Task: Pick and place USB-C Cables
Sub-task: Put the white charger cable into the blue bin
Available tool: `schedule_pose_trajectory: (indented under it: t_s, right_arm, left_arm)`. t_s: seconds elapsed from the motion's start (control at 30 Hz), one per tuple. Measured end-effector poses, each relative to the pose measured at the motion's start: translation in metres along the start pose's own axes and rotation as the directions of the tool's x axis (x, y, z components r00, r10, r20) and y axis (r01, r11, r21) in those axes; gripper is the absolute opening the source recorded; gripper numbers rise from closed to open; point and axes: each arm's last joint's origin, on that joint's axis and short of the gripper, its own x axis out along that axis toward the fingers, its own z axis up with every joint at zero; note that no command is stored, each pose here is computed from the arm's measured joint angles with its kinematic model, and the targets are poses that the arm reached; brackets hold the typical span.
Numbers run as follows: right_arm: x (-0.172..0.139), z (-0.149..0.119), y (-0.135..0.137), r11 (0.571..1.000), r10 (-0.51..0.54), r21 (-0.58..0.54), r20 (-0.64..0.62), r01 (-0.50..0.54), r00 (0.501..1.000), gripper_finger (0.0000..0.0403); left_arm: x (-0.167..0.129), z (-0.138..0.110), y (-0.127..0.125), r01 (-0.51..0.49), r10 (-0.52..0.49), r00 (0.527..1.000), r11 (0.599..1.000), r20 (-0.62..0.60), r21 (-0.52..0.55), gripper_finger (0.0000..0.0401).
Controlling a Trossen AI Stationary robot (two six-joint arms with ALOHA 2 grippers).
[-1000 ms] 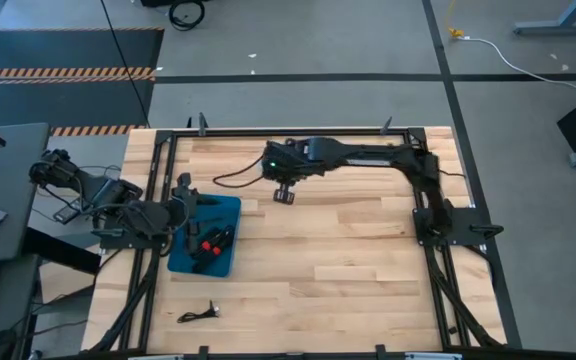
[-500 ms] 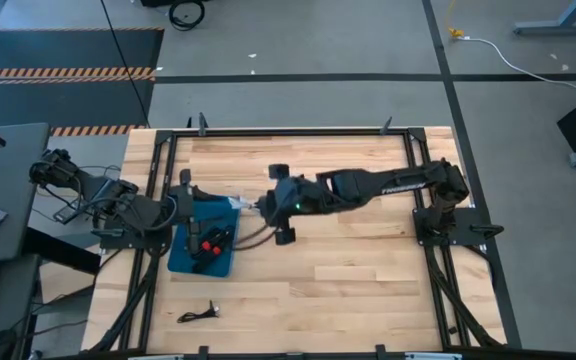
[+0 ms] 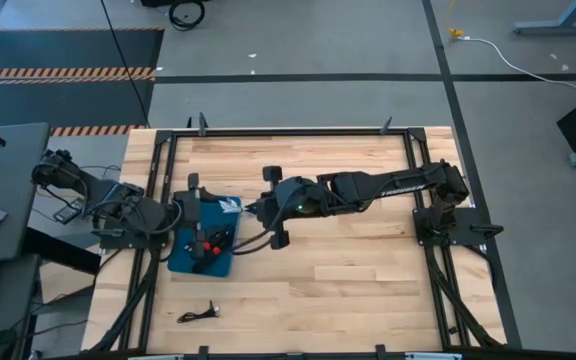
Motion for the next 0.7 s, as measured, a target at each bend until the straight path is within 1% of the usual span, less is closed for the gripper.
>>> schedule_pose_trajectory:
  t_s: [0.17, 0.23, 0.3, 0.37, 0.43, 0.57, 0.6, 0.7]
  right_arm:
    - [0.001, 0.0, -0.002, 1.0, 0.023, 0.012, 0.014, -0.023, 1.0, 0.0006]
    - [0.001, 0.0, -0.002, 1.0, 0.023, 0.012, 0.014, -0.023, 1.0, 0.0006]
    - [0.001, -0.001, -0.002, 1.0, 0.025, 0.011, 0.008, -0.025, 1.0, 0.0006]
    - [0.001, -0.002, -0.002, 1.0, 0.027, 0.011, -0.001, -0.027, 1.0, 0.0006]
    - [0.001, -0.002, -0.001, 0.999, 0.028, 0.019, 0.0, -0.028, 1.0, 0.0008]
    - [0.001, -0.002, -0.001, 0.999, 0.03, 0.03, -0.008, -0.029, 1.0, 0.0034]
    - [0.001, -0.003, -0.001, 0.999, 0.031, 0.029, -0.013, -0.031, 0.999, 0.0043]
    - [0.001, -0.006, 0.0, 0.999, 0.04, 0.023, -0.04, -0.039, 0.998, 0.0068]
  left_arm:
    - [0.002, 0.007, -0.001, 0.009, -0.008, 0.998, 1.0, 0.057, -0.008, 0.0269]
    - [0.003, 0.007, 0.001, -0.007, 0.008, 0.998, 1.0, 0.057, -0.013, 0.0262]
    - [0.004, 0.007, 0.002, -0.016, 0.017, 0.998, 1.0, 0.055, -0.022, 0.0243]
    - [0.005, 0.007, 0.003, -0.024, 0.026, 0.998, 0.999, 0.054, -0.036, 0.0212]
    - [0.005, 0.006, 0.004, -0.03, 0.032, 0.998, 0.999, 0.049, -0.042, 0.0169]
    - [0.005, 0.004, 0.004, -0.035, 0.036, 0.999, 0.999, 0.028, -0.033, 0.0051]
    - [0.005, 0.003, 0.005, -0.039, 0.04, 0.999, 0.998, 0.022, -0.043, 0.0037]
    - [0.003, -0.003, 0.007, -0.074, 0.072, 0.997, 0.995, -0.032, -0.063, 0.0037]
